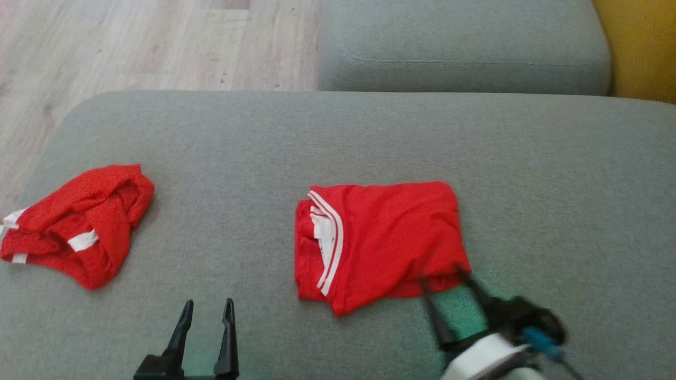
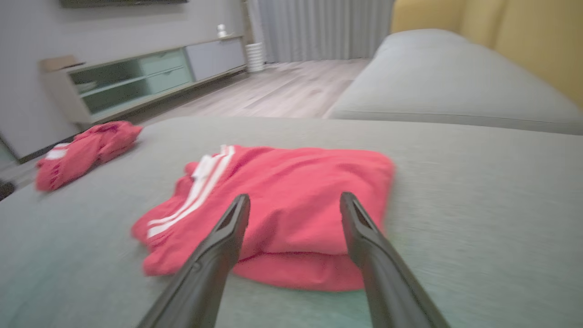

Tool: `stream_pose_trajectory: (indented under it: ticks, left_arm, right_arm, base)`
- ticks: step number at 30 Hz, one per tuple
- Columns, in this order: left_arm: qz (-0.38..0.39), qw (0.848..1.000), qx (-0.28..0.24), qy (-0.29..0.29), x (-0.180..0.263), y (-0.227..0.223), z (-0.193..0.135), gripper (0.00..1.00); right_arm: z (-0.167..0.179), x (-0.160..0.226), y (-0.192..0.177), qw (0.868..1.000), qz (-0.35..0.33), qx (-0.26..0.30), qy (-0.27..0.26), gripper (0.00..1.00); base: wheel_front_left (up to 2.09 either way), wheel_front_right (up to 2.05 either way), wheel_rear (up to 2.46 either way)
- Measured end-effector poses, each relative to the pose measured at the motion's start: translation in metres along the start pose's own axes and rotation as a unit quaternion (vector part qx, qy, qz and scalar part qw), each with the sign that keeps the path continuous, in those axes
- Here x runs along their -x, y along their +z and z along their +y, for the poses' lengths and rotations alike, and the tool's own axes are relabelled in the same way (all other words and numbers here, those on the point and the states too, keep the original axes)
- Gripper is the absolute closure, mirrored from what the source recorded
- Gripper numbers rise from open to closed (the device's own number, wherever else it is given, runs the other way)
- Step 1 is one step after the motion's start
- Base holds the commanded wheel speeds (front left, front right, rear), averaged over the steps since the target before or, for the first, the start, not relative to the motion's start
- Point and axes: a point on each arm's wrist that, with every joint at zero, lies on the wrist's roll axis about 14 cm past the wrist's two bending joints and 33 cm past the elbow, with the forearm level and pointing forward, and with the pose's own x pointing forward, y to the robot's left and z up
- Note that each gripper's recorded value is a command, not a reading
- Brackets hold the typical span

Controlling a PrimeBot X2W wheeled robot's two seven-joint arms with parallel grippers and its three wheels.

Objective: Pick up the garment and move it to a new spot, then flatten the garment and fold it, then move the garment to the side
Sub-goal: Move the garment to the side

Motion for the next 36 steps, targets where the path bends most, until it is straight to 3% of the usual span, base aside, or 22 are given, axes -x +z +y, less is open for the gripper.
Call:
stream_pose_trajectory:
  ticks: [4, 8, 14, 21, 22, 23, 24, 25, 36]
  left_arm:
    - [0.006, 1.000, 0.002, 0.006, 0.005, -0.004, 0.003, 0.00]
    - [0.013, 1.000, 0.008, 0.013, 0.010, -0.009, 0.006, 0.00]
    - [0.017, 0.999, 0.013, 0.030, 0.014, -0.012, 0.014, 0.00]
    - [0.024, 0.998, 0.022, 0.051, 0.016, -0.015, 0.024, 0.00]
    - [0.025, 0.998, 0.022, 0.053, 0.016, -0.016, 0.025, 0.00]
    - [0.026, 0.998, 0.023, 0.055, 0.017, -0.016, 0.026, 0.00]
    - [0.027, 0.998, 0.023, 0.056, 0.017, -0.017, 0.027, 0.00]
    - [0.027, 0.998, 0.023, 0.058, 0.017, -0.017, 0.027, 0.00]
    - [0.019, 0.998, 0.021, 0.052, 0.015, -0.012, 0.024, 0.00]
  right_arm:
    - [0.059, -0.013, -0.013, 0.993, 0.026, 0.037, 0.107, 0.00]
    - [0.090, -0.022, -0.027, 0.980, 0.063, 0.071, 0.177, 0.00]
    - [0.105, -0.031, -0.047, 0.964, 0.108, 0.099, 0.223, 0.00]
    - [0.104, -0.033, -0.078, 0.949, 0.171, 0.109, 0.240, 0.00]
    - [0.104, -0.034, -0.080, 0.949, 0.173, 0.108, 0.241, 0.03]
    - [0.104, -0.035, -0.081, 0.948, 0.176, 0.110, 0.243, 0.18]
    - [0.103, -0.037, -0.082, 0.947, 0.177, 0.111, 0.243, 0.51]
    - [0.102, -0.039, -0.081, 0.948, 0.178, 0.107, 0.241, 1.00]
    - [0.122, -0.043, -0.058, 0.956, 0.130, 0.058, 0.257, 1.00]
  base:
    - [0.00, 0.00, 0.00]
    - [0.00, 0.00, 0.00]
    - [0.00, 0.00, 0.00]
    - [0.00, 0.00, 0.00]
    - [0.00, 0.00, 0.00]
    - [0.00, 0.00, 0.00]
    - [0.00, 0.00, 0.00]
    - [0.00, 0.00, 0.00]
    - [0.00, 0.00, 0.00]
